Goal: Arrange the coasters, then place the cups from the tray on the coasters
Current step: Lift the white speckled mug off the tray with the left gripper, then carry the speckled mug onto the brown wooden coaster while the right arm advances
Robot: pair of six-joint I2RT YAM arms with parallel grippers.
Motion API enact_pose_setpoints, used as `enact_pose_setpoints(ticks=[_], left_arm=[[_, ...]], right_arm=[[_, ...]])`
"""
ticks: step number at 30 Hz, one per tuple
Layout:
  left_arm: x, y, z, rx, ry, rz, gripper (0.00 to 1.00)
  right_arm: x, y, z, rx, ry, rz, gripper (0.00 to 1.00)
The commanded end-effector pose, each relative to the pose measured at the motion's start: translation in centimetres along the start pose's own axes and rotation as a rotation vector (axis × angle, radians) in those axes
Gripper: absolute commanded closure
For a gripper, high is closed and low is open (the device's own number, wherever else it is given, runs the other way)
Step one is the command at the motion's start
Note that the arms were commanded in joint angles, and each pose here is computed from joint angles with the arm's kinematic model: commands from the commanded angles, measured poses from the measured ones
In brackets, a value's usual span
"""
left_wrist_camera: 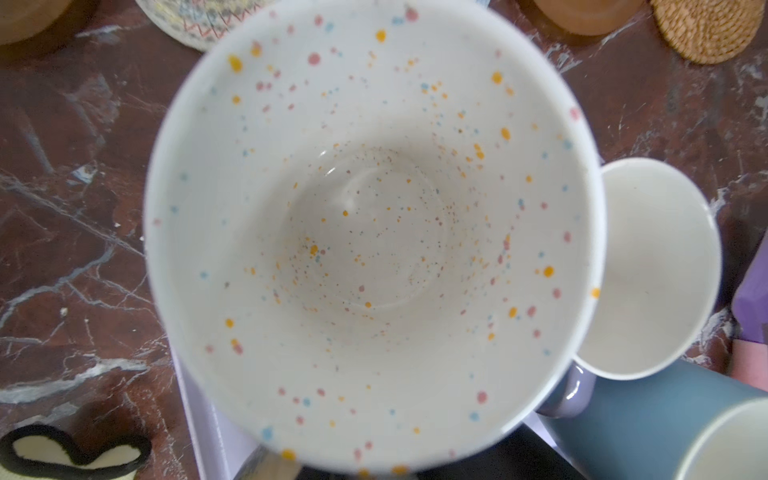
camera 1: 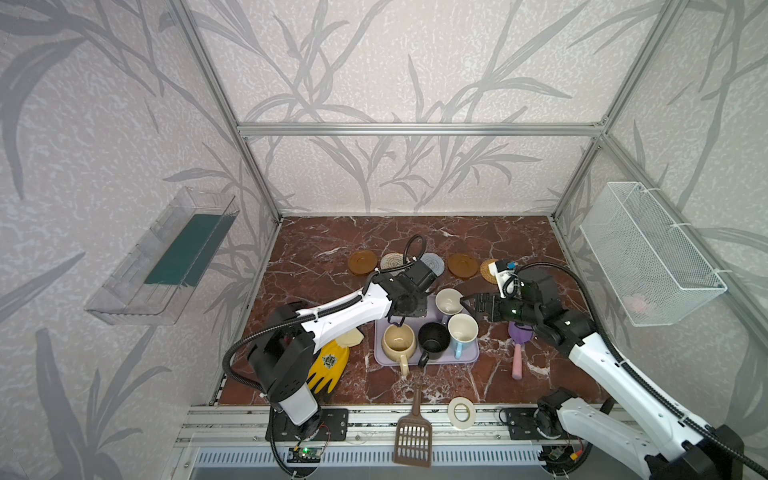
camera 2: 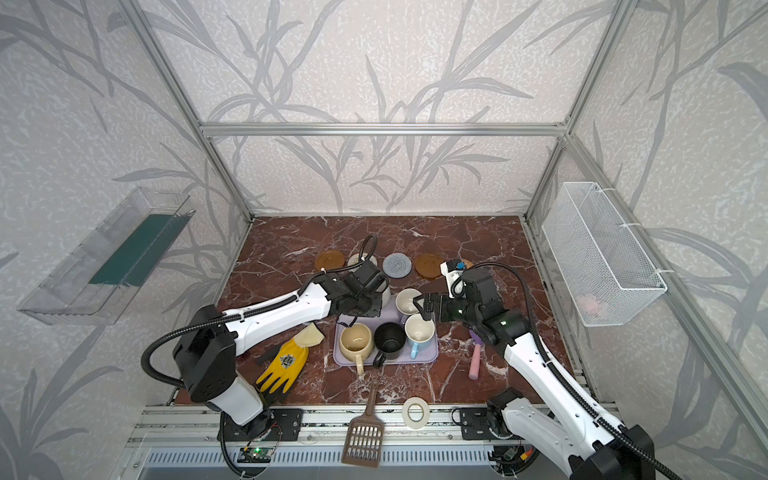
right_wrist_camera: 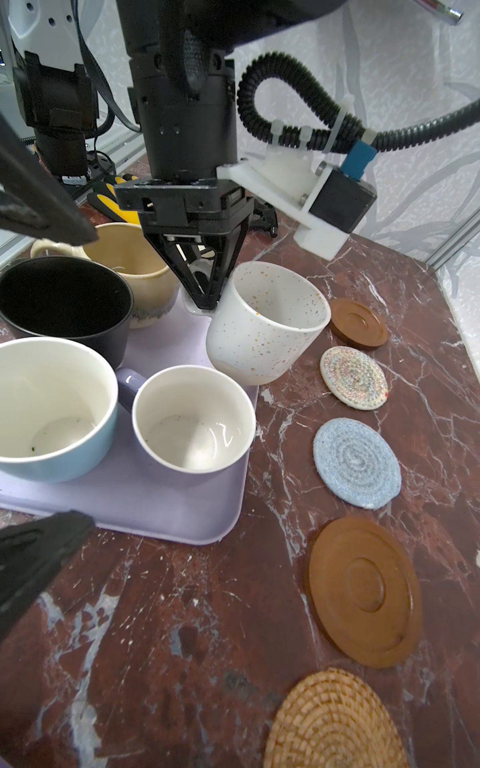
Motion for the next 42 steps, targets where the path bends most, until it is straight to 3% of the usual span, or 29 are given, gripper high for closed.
enact_pose_setpoints(ticks=[1,12,22,30,42], left_arm=[[-1.9,-0.1,-3.2,0.033,-0.137,-0.019,1.0],[-3.3,1.4,-7.1,0.092,-0.199,-0.006,1.0],[-5.9,6.1,-8.3,0.047,-0.201,-0.025,1.0],[-8.7,9.7,-7.3,-0.038,-0.224,-0.024,1.0],[-14.4,14.6,-2.1,-0.173,-0.206,-0.085,1.0]], right_arm=[[-0.5,0.9,-0.3,-0.046,-0.047,-0.019,0.01],[-2.1,4.5,-0.2,-0.141,-0.122,-0.075,0.01],[-4.2,6.5,2.2,-0.151,-0.131,-0.05,0.01],[-6.0,8.0,5.8,-0.151,-0.069,-0.02,0.01],[-6.8,8.3,10.6,-0.172,0.002,0.001,0.01]])
Point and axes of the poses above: each gripper's point midway between its finger pads, its own z axis out along the fingers, its own y axis along the line the jaws close on, x = y × z, the point moved 10 cm from there along -z, back along the fingers, and after that the axes turned 3 degrees about -z, right-handed, at the moved point
